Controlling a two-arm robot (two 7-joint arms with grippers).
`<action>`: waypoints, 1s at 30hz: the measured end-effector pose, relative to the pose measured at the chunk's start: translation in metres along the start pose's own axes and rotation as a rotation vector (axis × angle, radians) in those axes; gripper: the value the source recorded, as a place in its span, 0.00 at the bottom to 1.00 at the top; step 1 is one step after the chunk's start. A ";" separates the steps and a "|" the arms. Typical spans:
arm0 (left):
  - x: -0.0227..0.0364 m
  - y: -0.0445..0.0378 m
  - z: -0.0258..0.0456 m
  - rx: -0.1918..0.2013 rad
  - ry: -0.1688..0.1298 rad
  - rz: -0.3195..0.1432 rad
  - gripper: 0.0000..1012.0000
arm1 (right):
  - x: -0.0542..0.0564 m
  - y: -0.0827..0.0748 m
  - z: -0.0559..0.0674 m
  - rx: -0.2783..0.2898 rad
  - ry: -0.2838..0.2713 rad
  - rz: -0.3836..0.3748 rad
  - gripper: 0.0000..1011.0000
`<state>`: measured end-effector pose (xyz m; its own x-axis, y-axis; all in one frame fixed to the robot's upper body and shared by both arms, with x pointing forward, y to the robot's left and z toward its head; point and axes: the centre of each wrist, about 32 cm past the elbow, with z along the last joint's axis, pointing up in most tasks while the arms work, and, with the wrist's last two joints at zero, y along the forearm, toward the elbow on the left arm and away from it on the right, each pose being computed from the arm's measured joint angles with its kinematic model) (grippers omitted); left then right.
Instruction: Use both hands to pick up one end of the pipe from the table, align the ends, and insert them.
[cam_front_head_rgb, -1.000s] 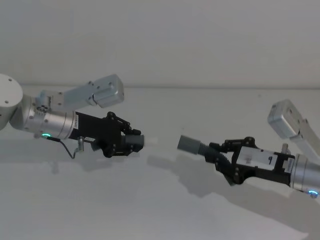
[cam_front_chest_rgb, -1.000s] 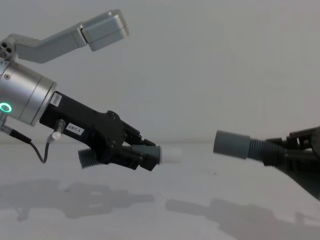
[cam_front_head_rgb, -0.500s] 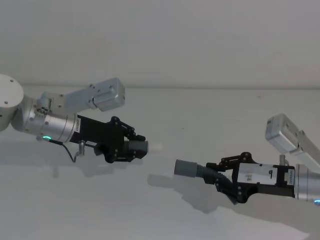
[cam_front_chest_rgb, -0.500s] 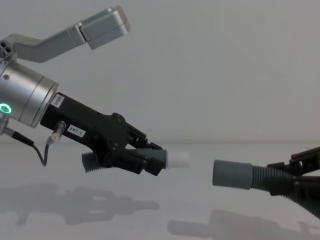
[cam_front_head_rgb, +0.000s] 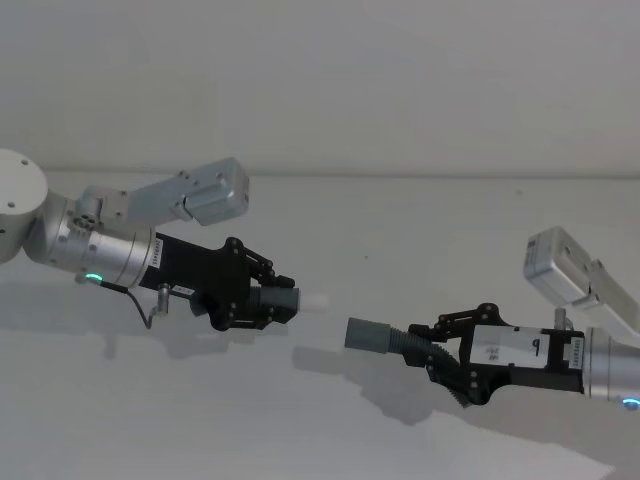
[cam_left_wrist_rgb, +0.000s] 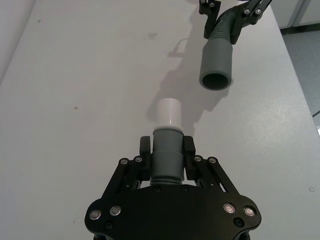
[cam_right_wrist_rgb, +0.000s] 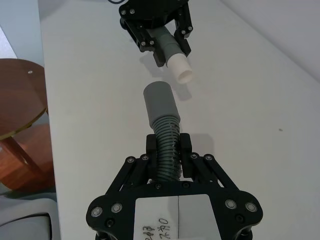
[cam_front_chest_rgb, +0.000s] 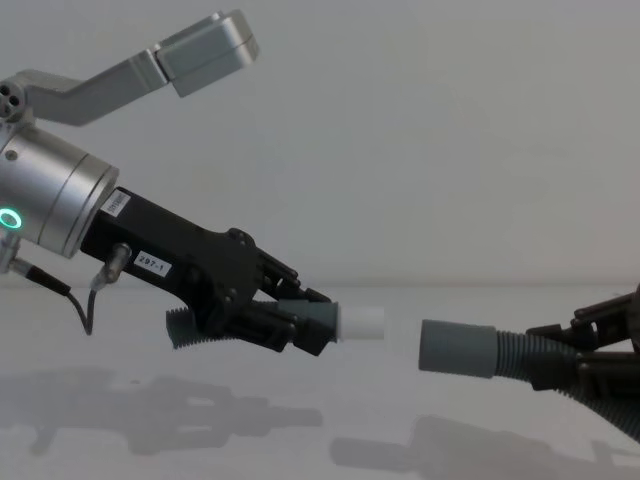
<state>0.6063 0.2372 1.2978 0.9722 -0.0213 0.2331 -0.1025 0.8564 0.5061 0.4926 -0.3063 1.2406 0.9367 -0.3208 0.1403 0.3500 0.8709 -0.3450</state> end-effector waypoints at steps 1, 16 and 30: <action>0.0001 0.0000 -0.0001 -0.001 0.000 -0.002 0.36 | 0.000 0.000 0.000 0.000 0.001 0.000 0.25; 0.0022 0.0000 -0.0009 -0.017 0.000 -0.021 0.36 | -0.002 0.007 0.000 -0.002 0.025 -0.004 0.25; 0.0023 -0.0001 0.0008 -0.018 0.000 -0.027 0.36 | 0.000 0.013 -0.002 0.003 0.046 -0.028 0.25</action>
<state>0.6084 0.2367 1.2989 0.9747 -0.0445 0.2192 -0.0723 0.8647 0.4970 0.4968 -0.2952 1.2339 0.9262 -0.3616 0.1069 0.3758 0.8625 -0.3388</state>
